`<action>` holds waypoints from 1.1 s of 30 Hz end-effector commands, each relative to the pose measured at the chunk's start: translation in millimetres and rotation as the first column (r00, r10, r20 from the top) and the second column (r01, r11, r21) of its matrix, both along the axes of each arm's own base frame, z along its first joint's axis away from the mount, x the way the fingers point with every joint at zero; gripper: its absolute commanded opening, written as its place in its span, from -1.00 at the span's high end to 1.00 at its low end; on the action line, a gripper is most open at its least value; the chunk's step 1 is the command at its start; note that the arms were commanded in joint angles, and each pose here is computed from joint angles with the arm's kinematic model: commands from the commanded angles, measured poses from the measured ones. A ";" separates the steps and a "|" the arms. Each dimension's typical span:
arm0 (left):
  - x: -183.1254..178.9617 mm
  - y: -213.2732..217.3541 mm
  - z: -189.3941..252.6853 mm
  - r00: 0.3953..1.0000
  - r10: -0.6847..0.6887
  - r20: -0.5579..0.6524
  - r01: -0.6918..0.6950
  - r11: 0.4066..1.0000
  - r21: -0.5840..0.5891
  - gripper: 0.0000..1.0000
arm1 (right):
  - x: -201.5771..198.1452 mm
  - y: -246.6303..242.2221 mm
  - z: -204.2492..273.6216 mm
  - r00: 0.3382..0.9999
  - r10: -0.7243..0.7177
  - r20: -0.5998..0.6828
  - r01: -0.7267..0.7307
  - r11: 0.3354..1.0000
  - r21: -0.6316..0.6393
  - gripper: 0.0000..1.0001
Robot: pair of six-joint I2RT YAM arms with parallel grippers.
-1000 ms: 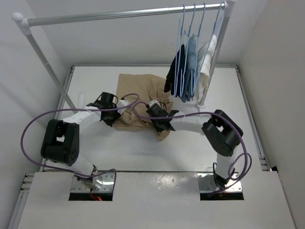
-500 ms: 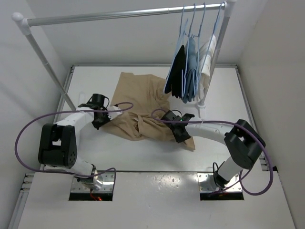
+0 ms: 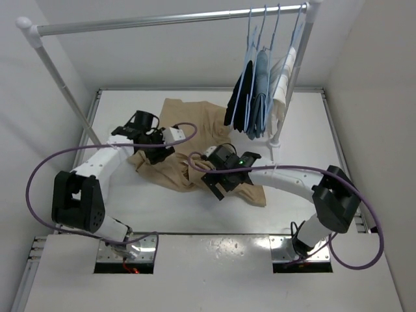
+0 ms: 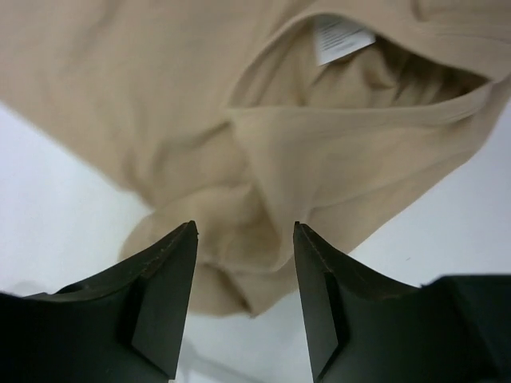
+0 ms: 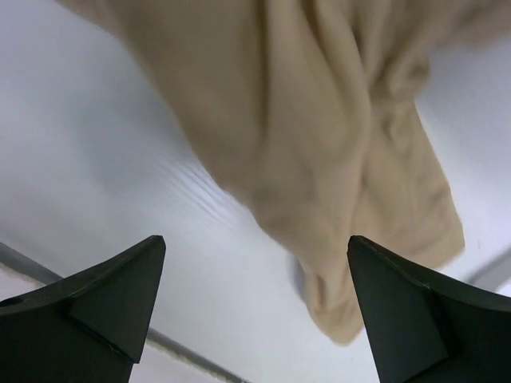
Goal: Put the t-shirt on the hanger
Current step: Move the tshirt to the center of the board
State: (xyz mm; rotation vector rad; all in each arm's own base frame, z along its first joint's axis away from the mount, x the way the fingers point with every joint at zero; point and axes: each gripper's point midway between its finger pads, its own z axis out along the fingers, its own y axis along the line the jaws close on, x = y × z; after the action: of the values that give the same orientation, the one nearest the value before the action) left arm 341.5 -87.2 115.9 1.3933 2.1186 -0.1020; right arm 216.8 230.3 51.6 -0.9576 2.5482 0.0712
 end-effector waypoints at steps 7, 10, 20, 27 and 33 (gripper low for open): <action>5.7 -28.1 -69.7 0.989 0.078 -0.129 -0.082 0.996 -0.023 0.08 | 30.3 85.7 -4.1 0.978 0.192 0.081 -0.204 0.962 0.181 -0.85; 11.2 -21.2 -66.3 0.986 0.111 -0.124 -0.115 0.993 -0.030 0.48 | 37.0 83.9 -17.4 0.986 0.155 0.052 -0.163 0.968 0.189 -0.60; -15.0 21.4 -61.5 0.977 0.127 -0.173 -0.127 0.992 0.012 1.00 | 17.3 41.1 -52.2 0.998 0.062 -0.004 -0.061 0.993 0.104 0.94; -42.5 28.6 -61.6 0.968 0.122 -0.219 -0.118 0.992 0.031 1.00 | 16.4 16.5 -44.8 1.000 -0.027 0.013 0.027 0.998 0.048 1.00; -64.4 27.4 -74.6 0.955 0.121 -0.273 -0.120 0.993 0.021 1.00 | -0.3 8.4 -29.8 0.988 0.153 -0.023 -0.154 0.986 -0.067 -0.06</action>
State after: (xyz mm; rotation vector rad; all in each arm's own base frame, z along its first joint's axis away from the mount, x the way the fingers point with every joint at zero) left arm 281.8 -57.2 36.3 1.3192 2.4377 -0.2237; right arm 219.3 235.8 -2.6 -1.0613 2.5562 0.0480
